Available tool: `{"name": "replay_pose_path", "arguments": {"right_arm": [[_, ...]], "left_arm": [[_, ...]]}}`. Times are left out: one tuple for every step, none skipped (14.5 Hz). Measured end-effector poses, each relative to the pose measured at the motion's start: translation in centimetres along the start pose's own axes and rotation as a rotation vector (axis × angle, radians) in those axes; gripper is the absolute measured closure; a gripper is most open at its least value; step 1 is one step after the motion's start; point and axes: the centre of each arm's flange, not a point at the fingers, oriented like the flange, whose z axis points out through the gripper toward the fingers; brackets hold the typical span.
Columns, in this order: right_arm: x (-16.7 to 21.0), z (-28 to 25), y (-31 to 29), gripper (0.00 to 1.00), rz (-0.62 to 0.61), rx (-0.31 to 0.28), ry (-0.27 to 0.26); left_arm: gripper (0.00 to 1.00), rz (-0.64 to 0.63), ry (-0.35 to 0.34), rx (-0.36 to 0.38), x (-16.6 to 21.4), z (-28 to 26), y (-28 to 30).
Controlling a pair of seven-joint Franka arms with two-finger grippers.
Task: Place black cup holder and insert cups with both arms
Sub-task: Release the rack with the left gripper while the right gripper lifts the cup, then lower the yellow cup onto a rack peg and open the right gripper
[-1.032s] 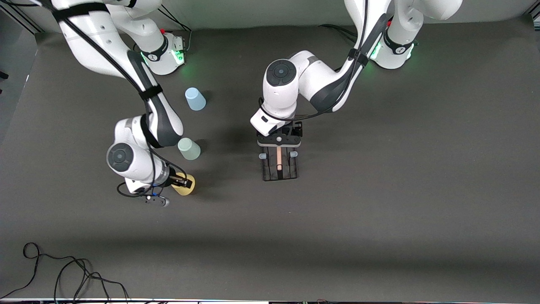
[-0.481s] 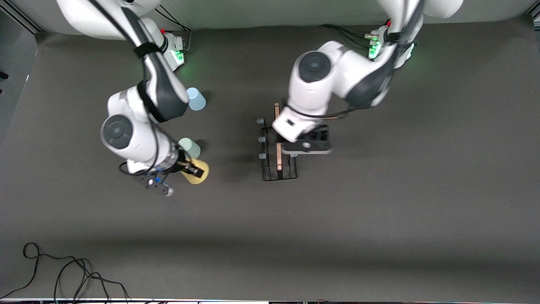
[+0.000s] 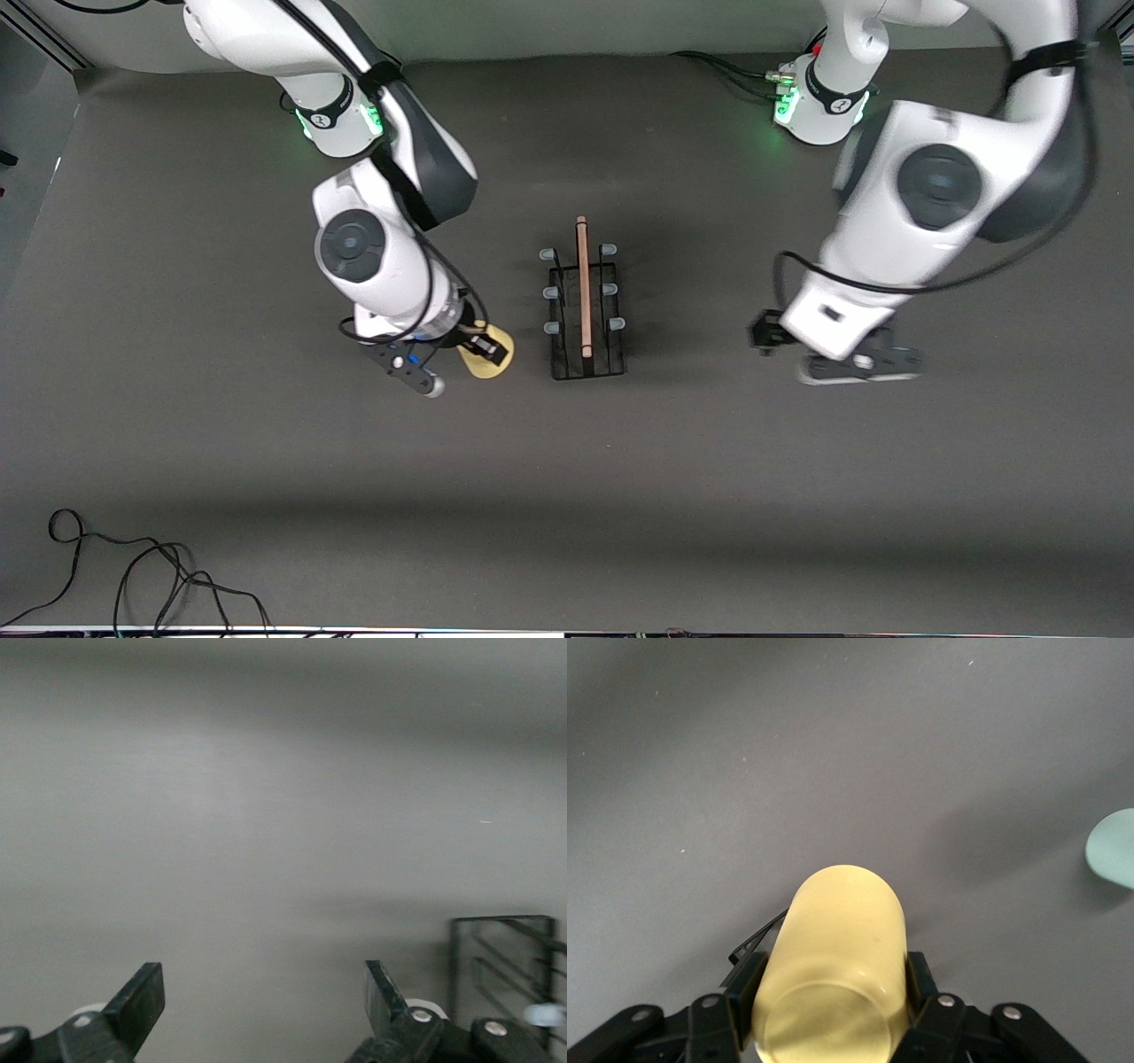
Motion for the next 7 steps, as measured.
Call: {"name": "replay_pose_path", "arguments": {"right_arm": [[-0.2, 0.3, -0.3, 0.32, 0.004, -0.002, -0.001], [-0.5, 0.4, -0.4, 0.32, 0.01, -0.003, -0.002], [-1.1, 0.7, -0.7, 0.32, 0.012, -0.005, -0.005], [-2.2, 1.1, -1.1, 0.32, 0.01, -0.01, -0.008], [-3.3, 1.6, -1.6, 0.32, 0.007, -0.016, -0.01], [-4.5, 2.1, -2.0, 0.32, 0.003, -0.022, -0.013], [-5.3, 2.4, -2.3, 0.32, 0.001, -0.027, -0.015]], "left_arm": [[0.0, 0.005, 0.001, 0.009, 0.7, 0.0, -2.3], [0.0, 0.015, 0.001, 0.023, 1.2, 0.1, -4.2], [0.0, 0.022, 0.0, 0.046, 1.5, 0.4, -5.9], [0.0, 0.025, -0.001, 0.072, 1.6, 0.7, -7.4], [0.0, 0.024, -0.002, 0.088, 1.7, 0.8, -8.8], [0.0, 0.022, -0.001, 0.094, 1.7, 0.6, -10.3], [0.0, 0.018, 0.005, 0.094, 1.6, 0.0, -11.7]]}}
